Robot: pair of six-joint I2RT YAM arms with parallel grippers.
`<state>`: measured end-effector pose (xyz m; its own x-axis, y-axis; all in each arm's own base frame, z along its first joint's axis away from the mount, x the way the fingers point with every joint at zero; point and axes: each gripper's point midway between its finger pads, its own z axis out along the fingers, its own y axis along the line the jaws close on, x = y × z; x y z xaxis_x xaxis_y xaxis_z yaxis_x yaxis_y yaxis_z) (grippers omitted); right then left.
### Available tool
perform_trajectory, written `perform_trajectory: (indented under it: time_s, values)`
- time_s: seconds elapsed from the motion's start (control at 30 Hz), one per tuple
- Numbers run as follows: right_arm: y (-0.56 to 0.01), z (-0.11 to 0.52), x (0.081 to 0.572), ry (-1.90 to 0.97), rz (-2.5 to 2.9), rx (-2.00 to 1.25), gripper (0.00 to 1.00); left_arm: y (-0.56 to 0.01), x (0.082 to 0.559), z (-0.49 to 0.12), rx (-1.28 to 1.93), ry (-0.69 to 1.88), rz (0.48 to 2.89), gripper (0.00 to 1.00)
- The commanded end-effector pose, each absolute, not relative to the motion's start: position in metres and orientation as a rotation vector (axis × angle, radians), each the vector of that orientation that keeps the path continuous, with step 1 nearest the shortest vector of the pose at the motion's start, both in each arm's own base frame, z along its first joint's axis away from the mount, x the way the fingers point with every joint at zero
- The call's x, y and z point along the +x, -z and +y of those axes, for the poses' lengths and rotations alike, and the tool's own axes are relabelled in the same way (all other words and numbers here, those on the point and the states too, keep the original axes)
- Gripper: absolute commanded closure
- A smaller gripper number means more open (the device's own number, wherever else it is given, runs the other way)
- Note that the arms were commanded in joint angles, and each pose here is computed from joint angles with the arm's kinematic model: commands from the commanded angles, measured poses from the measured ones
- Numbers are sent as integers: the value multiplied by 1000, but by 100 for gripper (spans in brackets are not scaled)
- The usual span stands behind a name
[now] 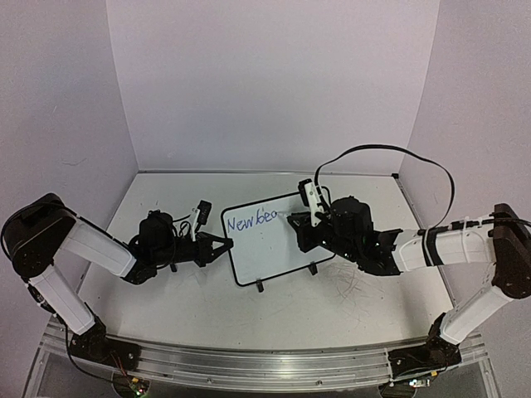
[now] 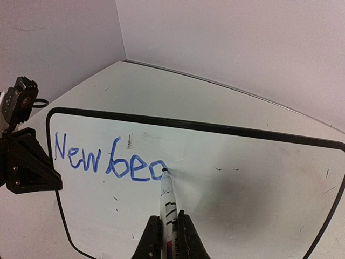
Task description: Write a sentence on the whiteboard
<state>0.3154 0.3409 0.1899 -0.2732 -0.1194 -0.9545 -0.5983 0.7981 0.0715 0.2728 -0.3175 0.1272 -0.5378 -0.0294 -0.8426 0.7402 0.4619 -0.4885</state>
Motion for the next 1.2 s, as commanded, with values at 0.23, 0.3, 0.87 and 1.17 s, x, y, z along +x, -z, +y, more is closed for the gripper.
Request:
perform_trajectory:
  time_s: [0.23,0.3,0.87,1.17]
  values:
    - [-180,334,310,-513,1849,-554,100,-104,271,-312,618,1083,1963,100]
    - [-178,334,308,-515,1855,-559,100,-103,271,-312,618,1082,1965,100]
    - [-168,345,298,-547,1874,-598,100,-105,270,-311,618,1083,1962,100]
    - [-189,358,308,-571,1818,-582,100,-104,270,-310,615,1080,1964,100]
